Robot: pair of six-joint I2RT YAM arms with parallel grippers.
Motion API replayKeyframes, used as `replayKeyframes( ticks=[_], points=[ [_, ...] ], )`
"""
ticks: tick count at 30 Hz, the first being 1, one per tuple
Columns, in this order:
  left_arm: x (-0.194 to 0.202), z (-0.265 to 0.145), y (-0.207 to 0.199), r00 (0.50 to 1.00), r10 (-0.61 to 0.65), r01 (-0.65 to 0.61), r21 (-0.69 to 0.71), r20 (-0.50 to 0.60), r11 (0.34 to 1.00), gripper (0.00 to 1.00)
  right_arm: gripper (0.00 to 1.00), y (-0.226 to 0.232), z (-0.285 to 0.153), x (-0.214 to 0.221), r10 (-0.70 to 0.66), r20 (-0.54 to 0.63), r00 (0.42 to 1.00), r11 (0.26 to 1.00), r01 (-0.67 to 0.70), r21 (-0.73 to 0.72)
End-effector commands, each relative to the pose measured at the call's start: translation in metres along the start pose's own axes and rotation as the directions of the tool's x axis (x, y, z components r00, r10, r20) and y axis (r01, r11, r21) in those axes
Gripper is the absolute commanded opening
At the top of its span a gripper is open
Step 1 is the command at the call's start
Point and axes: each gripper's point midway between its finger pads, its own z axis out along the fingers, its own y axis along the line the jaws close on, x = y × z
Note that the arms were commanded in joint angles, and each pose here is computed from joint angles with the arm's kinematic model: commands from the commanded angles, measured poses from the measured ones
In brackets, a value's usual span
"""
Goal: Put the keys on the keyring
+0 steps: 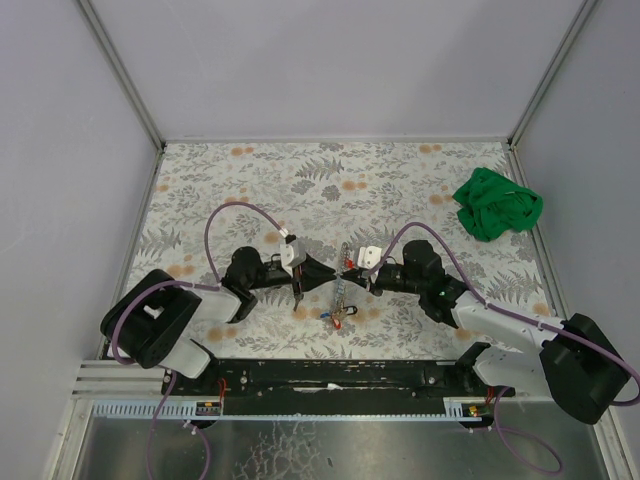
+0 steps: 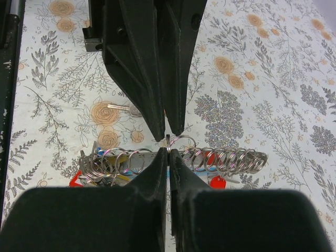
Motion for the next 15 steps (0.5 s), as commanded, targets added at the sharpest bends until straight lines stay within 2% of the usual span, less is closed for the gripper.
replayKeyframes(
  ticks=[1,15],
  points=[
    [-0.0148,0.0014,-0.0034,0.998,0.05,-0.052,0.033,0.048,0.998,0.15,0.01,-0.0185,-0.0012,-0.0423,-0.083,0.117,0.99,0.996,0.078,0.053],
    [-0.0164,0.0065,-0.0055,0.998,0.02,-0.025,0.07,0.058,0.997,0.12,0.01,-0.0158,-0.0013,-0.0451,-0.08,0.129,0.988,0.996,0.076,0.038]
  ],
)
